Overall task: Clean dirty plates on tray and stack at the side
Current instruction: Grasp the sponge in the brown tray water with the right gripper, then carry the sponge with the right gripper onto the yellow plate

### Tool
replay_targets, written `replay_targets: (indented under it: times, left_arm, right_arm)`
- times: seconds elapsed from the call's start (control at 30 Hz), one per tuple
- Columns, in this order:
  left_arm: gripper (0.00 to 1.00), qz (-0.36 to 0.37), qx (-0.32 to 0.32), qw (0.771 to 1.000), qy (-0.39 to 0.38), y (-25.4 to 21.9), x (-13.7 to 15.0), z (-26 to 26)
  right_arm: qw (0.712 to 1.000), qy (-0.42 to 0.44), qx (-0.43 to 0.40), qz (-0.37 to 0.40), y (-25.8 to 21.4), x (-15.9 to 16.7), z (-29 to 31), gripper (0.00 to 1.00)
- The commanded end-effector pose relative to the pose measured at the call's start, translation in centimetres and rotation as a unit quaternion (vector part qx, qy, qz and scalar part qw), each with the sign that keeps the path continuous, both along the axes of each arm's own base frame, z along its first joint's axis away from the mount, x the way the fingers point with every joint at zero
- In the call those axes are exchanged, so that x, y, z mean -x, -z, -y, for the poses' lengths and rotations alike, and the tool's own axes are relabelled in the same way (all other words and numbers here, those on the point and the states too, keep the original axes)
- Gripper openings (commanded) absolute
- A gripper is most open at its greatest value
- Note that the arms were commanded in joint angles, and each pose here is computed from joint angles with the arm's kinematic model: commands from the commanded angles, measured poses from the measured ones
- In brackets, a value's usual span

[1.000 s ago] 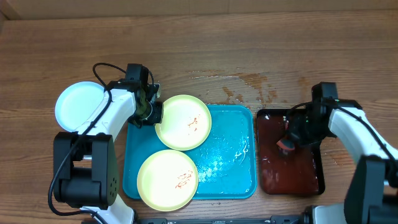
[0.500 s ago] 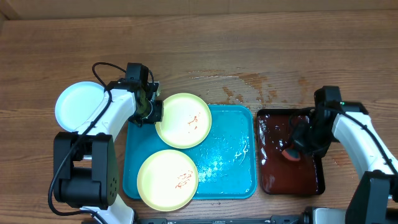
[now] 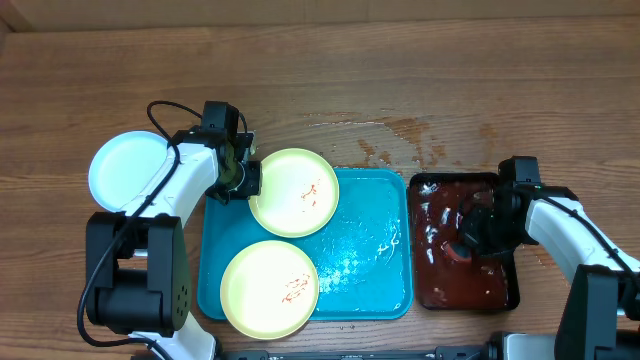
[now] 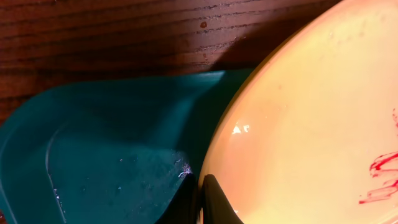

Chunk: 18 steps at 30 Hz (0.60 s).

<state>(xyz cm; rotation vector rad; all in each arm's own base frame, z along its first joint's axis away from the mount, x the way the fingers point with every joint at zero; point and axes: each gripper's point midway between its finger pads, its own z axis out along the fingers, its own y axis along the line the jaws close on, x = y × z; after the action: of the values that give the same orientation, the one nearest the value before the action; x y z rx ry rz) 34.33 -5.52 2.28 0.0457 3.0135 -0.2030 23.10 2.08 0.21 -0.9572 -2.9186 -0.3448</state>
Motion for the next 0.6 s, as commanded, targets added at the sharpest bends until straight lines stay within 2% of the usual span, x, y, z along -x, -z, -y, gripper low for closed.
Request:
replay_targets:
  times: [0.0,0.23,0.37,0.57]
  left_arm:
    - [0.04,-0.014,-0.006,1.000,-0.006,0.8,0.5,0.0]
    - [0.04,-0.021,-0.002,1.000,0.008,0.7,0.9,0.4]
    - [0.04,-0.026,0.000,0.999,0.041,0.7,1.4,0.9]
    - [0.04,-0.032,0.001,0.996,0.087,0.8,2.2,2.2]
  right_arm:
    - [1.000,-0.012,-0.013,0.003,-0.8,-0.9,-0.4,0.04]
    - [0.999,-0.031,0.022,0.037,-6.2,-3.9,0.8,0.04]
    - [0.993,-0.083,0.020,0.085,-9.8,-5.8,0.3,0.04]
    - [0.975,-0.190,0.003,0.115,-10.8,-6.1,-3.4,0.04]
